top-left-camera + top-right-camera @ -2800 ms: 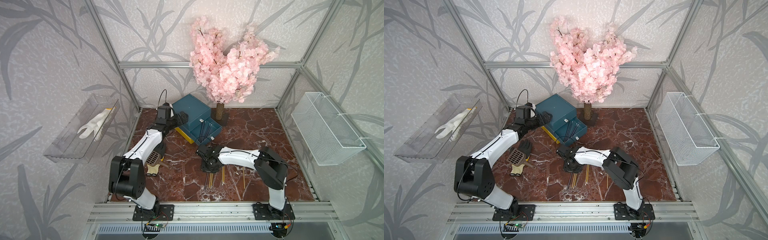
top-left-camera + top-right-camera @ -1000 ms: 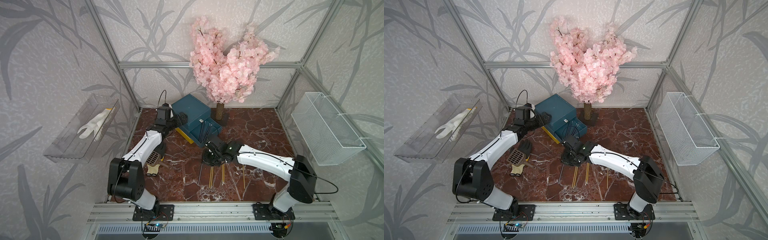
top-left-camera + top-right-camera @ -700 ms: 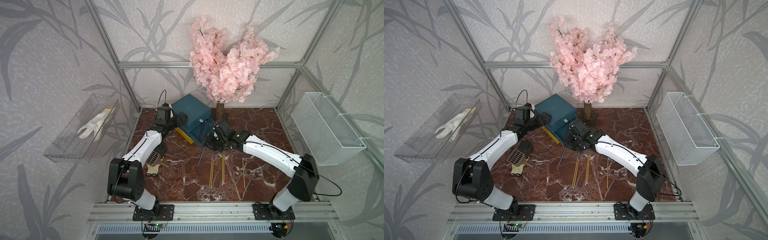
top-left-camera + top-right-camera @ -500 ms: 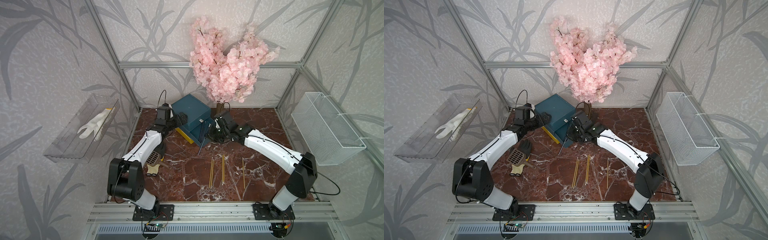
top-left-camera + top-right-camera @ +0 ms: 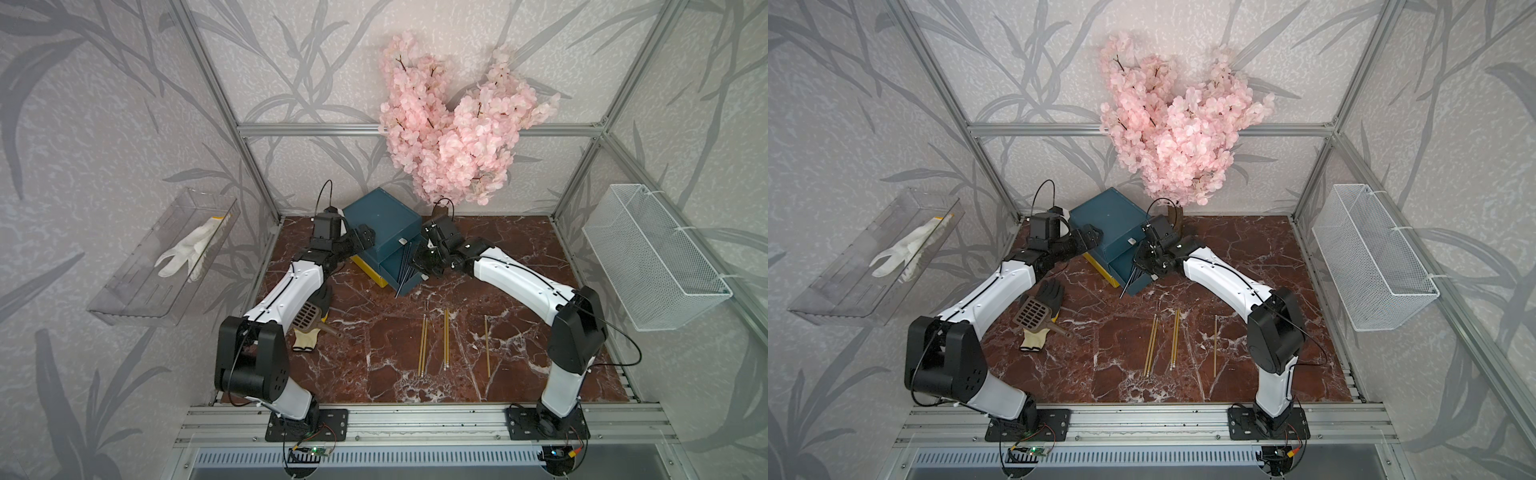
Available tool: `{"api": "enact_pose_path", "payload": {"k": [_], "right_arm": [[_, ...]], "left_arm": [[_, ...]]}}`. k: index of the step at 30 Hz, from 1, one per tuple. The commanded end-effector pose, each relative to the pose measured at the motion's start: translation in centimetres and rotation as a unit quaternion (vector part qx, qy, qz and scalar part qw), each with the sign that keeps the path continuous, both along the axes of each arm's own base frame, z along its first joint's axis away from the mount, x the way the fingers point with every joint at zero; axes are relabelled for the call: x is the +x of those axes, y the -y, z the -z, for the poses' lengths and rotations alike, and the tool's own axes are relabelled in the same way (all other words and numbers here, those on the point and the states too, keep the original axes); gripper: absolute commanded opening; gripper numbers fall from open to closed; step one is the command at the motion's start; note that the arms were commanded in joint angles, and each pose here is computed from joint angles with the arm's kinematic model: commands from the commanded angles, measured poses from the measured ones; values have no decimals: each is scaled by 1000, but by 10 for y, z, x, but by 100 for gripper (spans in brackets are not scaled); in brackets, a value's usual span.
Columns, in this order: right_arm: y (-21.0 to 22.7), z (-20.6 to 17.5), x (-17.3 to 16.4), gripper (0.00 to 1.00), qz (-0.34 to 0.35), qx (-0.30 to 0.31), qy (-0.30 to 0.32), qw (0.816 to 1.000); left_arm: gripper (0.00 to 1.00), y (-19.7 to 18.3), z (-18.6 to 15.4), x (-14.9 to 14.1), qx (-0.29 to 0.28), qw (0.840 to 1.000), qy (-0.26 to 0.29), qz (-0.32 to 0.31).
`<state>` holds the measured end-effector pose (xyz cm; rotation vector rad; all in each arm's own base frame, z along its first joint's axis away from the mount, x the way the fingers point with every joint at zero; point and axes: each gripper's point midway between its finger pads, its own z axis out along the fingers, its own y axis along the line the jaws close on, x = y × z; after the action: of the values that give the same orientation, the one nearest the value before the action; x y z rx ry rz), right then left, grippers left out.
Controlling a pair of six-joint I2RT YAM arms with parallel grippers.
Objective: Please place the pencils in the drawer according to their color
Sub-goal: Place the pencil in the drawer.
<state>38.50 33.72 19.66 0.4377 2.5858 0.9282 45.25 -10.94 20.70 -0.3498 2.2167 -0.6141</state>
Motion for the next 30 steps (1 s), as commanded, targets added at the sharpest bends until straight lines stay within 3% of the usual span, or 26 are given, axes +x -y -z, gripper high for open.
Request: {"api": "enact_pose_path", "payload": {"k": [1, 16, 30], "right_arm": [[8, -15, 23, 0, 19, 3, 30, 999], [23, 1, 65, 0, 37, -34, 30, 998], [-4, 34, 48, 0, -26, -68, 6, 997]], "left_arm": [[100, -11, 82, -48, 50, 987, -153, 7], [100, -8, 84, -46, 43, 987, -153, 8], [100, -7, 85, -42, 39, 987, -153, 5]]}}
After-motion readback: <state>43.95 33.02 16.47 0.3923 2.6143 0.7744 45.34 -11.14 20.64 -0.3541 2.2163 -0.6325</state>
